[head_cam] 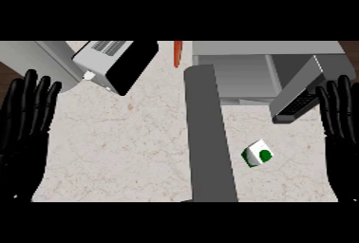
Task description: Pick up the milk, place it into the microwave and close the microwave
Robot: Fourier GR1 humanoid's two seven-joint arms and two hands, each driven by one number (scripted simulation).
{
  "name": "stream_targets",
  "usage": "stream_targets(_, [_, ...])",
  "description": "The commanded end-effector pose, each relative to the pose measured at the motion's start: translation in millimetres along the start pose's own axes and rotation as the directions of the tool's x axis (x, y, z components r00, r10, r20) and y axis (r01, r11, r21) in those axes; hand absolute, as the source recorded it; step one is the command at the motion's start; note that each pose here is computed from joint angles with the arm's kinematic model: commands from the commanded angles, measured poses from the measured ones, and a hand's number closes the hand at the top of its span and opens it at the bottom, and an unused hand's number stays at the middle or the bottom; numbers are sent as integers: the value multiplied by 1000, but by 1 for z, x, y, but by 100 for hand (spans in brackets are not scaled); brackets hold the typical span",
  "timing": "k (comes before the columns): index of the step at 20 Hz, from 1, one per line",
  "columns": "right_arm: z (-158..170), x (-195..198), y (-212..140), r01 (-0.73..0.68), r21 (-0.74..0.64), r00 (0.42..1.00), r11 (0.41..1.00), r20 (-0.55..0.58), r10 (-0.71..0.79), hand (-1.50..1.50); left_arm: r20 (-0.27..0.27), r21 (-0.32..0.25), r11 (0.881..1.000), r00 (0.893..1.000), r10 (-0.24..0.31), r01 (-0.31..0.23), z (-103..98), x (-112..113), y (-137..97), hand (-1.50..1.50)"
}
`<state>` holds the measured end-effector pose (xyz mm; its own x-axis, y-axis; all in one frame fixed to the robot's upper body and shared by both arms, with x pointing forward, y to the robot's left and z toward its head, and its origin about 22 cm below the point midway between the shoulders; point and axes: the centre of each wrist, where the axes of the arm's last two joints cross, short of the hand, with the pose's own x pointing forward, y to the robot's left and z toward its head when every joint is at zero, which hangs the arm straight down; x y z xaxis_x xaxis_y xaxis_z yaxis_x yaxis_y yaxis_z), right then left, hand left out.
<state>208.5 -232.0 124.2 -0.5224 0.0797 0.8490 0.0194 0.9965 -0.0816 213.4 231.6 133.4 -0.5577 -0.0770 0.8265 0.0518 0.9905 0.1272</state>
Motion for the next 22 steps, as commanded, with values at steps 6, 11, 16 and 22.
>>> stream_targets(6, [16, 10, -8, 42, 237, 999, 970, -6, -42, -150, -112, 26, 1000, 994, -10, 13, 16, -17, 9, -150])
stream_targets(11, [35, 20, -21, 157, 308, 987, 938, -61, -146, -150, -142, 85, 977, 968, 205, -195, 49, 0, 34, -150])
stream_targets(16, [43, 7, -19, 152, 261, 987, 953, -97, -131, -150, -164, 75, 973, 960, 226, -216, 63, 13, 57, -150])
stream_targets(22, [40, -12, -5, 73, 252, 991, 965, -125, -43, -150, -183, 67, 975, 958, 219, -210, 86, 36, 51, -150])
